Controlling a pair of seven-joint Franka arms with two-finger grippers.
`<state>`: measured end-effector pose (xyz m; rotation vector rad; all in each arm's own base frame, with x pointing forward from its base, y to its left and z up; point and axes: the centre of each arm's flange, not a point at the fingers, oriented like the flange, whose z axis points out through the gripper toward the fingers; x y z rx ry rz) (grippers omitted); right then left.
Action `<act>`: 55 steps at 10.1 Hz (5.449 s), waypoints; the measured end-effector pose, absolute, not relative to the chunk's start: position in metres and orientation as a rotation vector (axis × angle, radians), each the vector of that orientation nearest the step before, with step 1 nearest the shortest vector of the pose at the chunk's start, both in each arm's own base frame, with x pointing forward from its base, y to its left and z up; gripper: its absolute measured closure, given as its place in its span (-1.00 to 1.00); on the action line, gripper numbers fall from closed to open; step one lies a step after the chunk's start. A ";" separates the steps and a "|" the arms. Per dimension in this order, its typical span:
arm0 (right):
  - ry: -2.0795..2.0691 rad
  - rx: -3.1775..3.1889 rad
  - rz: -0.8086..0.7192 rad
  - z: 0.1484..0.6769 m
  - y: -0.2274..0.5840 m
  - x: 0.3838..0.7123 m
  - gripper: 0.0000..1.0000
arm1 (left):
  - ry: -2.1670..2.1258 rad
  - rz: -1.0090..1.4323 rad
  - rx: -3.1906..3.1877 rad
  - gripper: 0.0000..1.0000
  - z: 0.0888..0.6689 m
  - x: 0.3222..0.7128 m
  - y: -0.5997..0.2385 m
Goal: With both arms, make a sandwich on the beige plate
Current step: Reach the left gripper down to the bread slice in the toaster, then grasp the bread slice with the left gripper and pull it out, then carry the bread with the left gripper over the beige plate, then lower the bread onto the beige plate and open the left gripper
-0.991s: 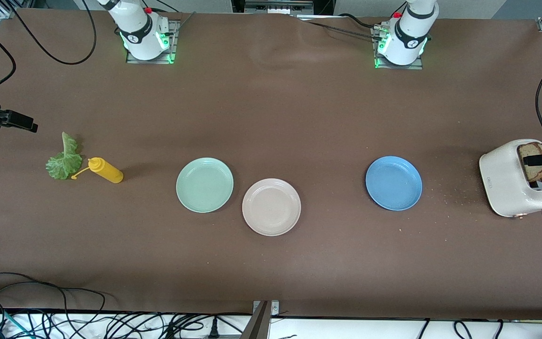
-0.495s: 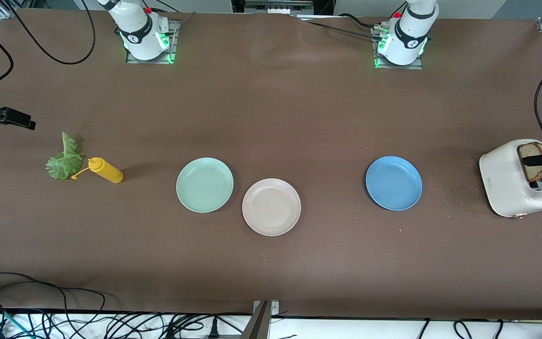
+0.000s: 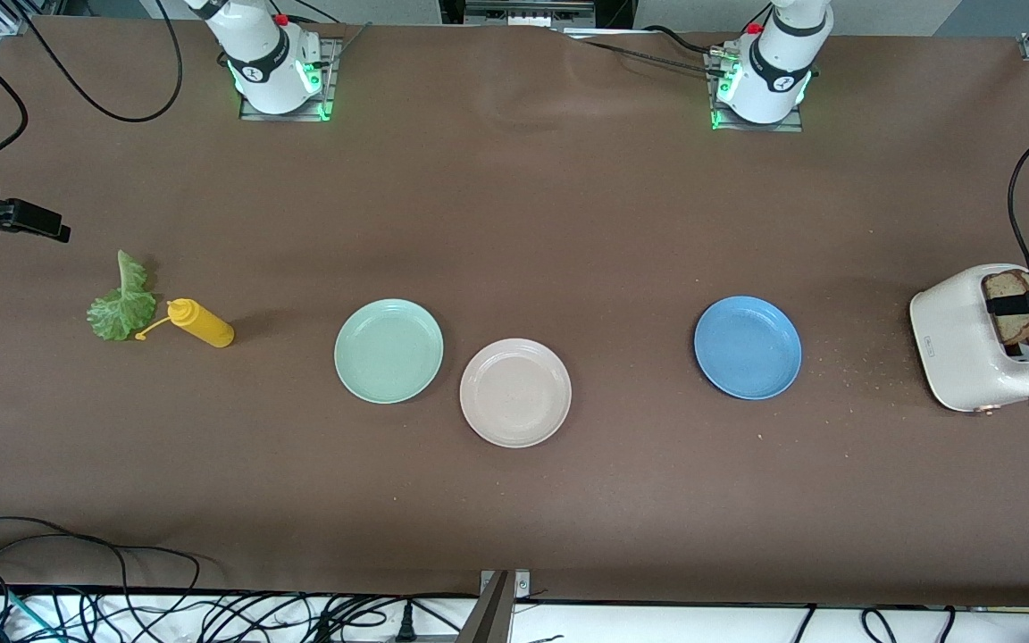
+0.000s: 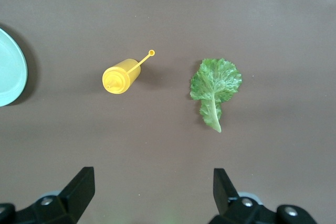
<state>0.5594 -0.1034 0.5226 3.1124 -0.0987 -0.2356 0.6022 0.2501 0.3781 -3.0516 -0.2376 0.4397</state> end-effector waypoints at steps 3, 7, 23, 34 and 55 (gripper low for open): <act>-0.096 3.113 -0.236 0.523 -0.103 0.560 -1.00 | -0.239 0.438 -3.052 -0.16 0.378 0.602 0.251; -0.095 3.113 -0.236 0.523 -0.103 0.559 -1.00 | -0.231 0.436 -3.053 0.74 0.379 0.601 0.253; -0.090 3.113 -0.240 0.523 -0.102 0.559 -1.00 | -0.360 0.657 -3.484 0.83 0.461 0.657 0.059; -0.090 3.113 -0.242 0.523 -0.103 0.559 -1.00 | -0.094 0.786 -4.093 0.83 0.317 0.697 -0.251; -0.065 3.115 -0.234 0.523 -0.103 0.560 -1.00 | -0.245 0.471 -4.256 0.60 0.172 0.680 -0.328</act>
